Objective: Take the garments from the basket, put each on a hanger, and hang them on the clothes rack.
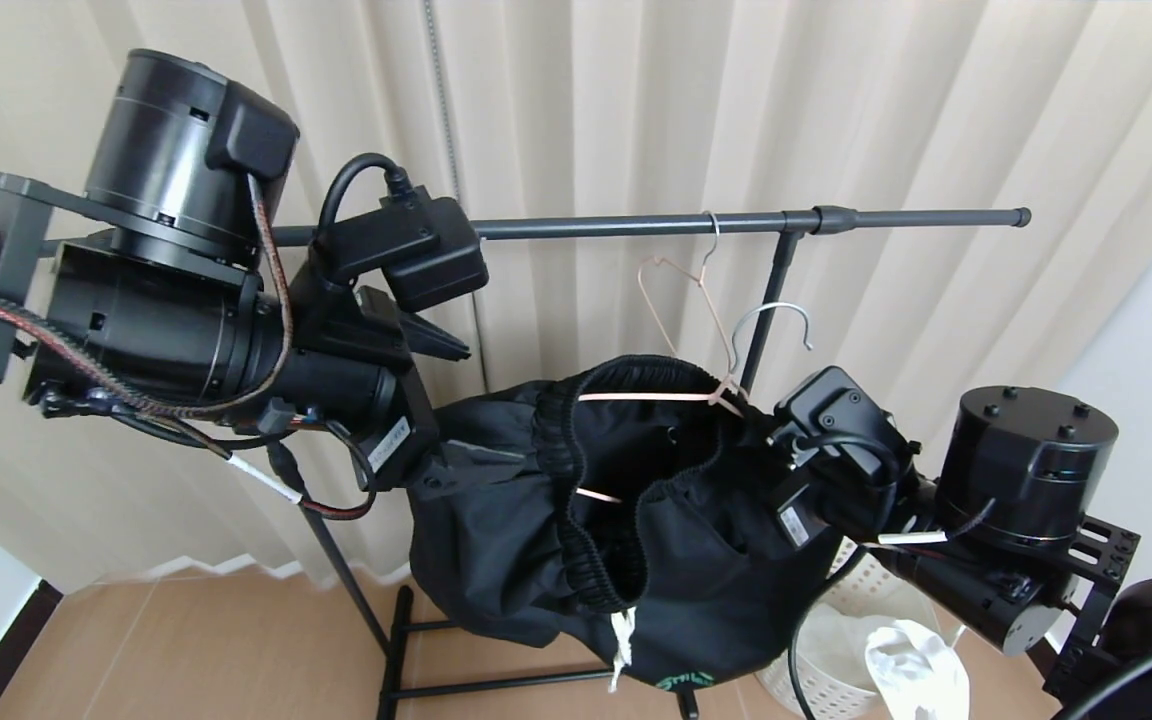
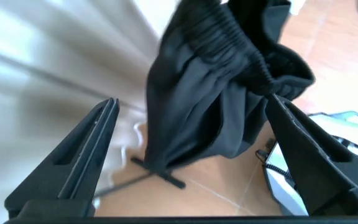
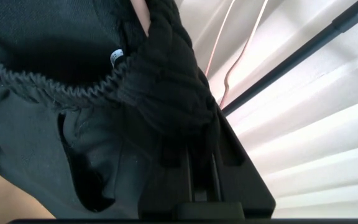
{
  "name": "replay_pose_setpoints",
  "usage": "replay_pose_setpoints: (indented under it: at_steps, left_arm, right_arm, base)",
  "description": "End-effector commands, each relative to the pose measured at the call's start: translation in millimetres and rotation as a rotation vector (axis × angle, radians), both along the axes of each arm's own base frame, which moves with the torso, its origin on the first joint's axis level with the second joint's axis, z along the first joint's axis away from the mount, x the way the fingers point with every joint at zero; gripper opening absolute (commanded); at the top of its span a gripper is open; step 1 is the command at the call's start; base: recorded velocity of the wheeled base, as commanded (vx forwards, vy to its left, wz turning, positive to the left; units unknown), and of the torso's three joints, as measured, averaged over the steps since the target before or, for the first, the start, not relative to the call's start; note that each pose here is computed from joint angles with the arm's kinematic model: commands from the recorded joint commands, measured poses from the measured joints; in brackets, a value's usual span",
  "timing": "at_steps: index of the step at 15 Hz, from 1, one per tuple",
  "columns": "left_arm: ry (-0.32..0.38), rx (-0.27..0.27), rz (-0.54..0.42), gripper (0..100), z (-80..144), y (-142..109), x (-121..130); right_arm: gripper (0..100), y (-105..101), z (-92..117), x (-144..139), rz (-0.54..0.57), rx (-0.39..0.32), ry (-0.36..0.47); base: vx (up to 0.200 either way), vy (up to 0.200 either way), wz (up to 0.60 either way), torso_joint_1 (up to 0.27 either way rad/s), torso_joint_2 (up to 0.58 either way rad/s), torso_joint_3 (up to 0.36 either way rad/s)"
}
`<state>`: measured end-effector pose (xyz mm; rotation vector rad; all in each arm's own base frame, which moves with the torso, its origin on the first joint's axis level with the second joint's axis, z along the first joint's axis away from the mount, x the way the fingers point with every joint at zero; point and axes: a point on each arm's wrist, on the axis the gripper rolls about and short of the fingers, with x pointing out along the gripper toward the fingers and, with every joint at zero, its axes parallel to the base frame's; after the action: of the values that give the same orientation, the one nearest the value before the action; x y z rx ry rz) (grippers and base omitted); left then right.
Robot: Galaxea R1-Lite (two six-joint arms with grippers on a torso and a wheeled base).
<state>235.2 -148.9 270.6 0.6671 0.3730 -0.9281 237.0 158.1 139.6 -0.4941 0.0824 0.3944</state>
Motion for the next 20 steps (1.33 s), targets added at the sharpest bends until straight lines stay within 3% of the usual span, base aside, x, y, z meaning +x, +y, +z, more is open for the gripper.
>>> replay_pose_setpoints:
  at_steps: [1, 5, 7, 17, 18, 20]
  left_arm:
    - [0.028, 0.011, -0.025, 100, -11, -9, 21]
    - [0.068, 0.022, -0.05, 100, -28, -24, 40]
    - [0.055, 0.013, -0.049, 100, -34, -29, 49]
    - [0.041, 0.001, -0.046, 100, -43, -36, 59]
    - [0.041, 0.002, -0.046, 0, -43, -35, 59]
    - [0.047, 0.005, -0.048, 0, -44, -35, 57]
  right_arm:
    - [0, 0, 0, 0, 0.0, 0.0, -0.001]
    - [0, -1, 1, -2, 0.021, 0.007, -0.002]
    - [0, 0, 2, -4, 0.027, 0.009, -0.003]
    - [0, -2, 8, -9, 0.067, 0.041, -0.048]
    - [0, -2, 8, -9, 0.067, 0.041, -0.048]
    - [0, -2, 8, -9, 0.068, 0.041, -0.047]
  base:
    - [0.0, 0.0, 0.0, 0.0, 0.0, 0.0]
    - [0.0, 0.0, 0.0, 0.0, 0.0, 0.0]
    - [0.0, 0.0, 0.0, 0.0, 0.0, 0.0]
    - [0.0, 0.0, 0.0, 0.0, 0.0, 0.0]
    - [0.0, 0.0, 0.0, 0.0, 0.0, 0.0]
    - [0.0, 0.0, 0.0, 0.0, 0.0, 0.0]
